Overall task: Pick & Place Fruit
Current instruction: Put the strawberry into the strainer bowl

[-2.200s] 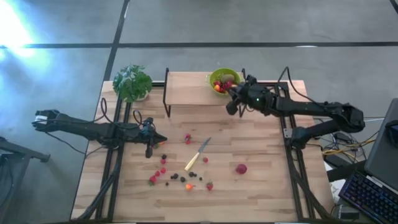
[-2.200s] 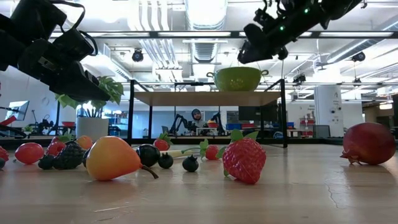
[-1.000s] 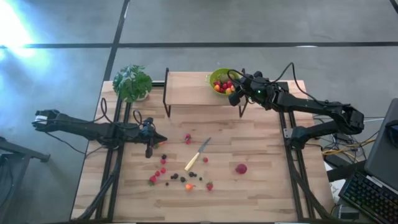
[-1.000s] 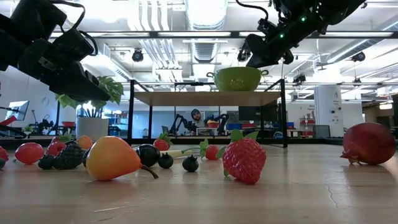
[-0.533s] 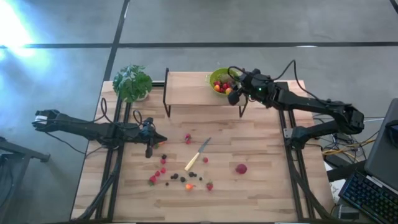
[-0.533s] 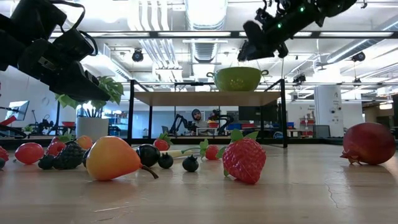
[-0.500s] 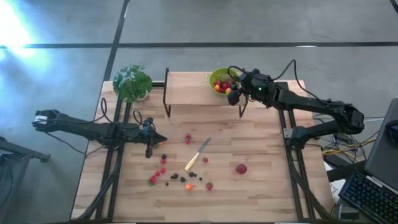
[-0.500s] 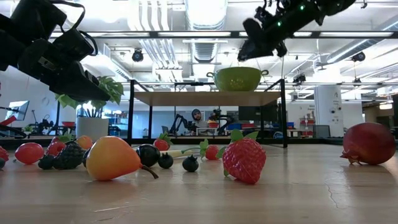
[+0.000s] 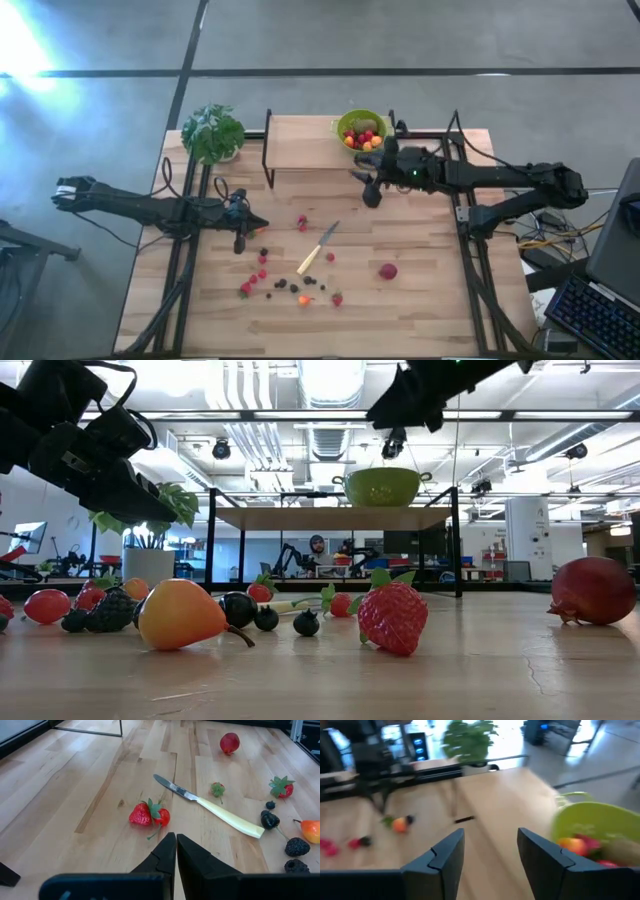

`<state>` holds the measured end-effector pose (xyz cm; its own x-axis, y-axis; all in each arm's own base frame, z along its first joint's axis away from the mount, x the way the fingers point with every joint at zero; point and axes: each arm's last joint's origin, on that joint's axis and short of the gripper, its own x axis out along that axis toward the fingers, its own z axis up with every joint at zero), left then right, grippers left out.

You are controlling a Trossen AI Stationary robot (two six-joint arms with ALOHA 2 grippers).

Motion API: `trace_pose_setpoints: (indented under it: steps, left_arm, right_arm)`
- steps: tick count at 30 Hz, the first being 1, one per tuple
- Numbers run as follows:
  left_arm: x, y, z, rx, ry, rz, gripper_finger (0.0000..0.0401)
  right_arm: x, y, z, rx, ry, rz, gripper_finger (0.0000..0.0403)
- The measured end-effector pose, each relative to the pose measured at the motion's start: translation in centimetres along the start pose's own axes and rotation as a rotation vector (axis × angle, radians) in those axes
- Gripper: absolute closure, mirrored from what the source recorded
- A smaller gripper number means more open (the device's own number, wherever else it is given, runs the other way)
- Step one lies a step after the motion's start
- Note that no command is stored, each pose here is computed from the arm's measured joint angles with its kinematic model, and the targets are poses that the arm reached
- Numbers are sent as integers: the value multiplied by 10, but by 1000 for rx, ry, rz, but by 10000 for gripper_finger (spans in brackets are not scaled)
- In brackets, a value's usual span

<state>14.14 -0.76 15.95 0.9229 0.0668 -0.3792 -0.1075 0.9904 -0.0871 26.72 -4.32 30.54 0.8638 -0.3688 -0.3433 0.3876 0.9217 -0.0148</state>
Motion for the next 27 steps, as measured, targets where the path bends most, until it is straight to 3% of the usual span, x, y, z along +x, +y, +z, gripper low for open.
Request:
trace_pose_setpoints:
  steps: [15,27]
  left_arm:
    - [0,0,0,0,0,0,381]
    - [0,0,0,0,0,0,381]
  right_arm:
    - [-31,86,-33,-60,28,307,225]
    - [-36,113,-87,-56,27,346,234]
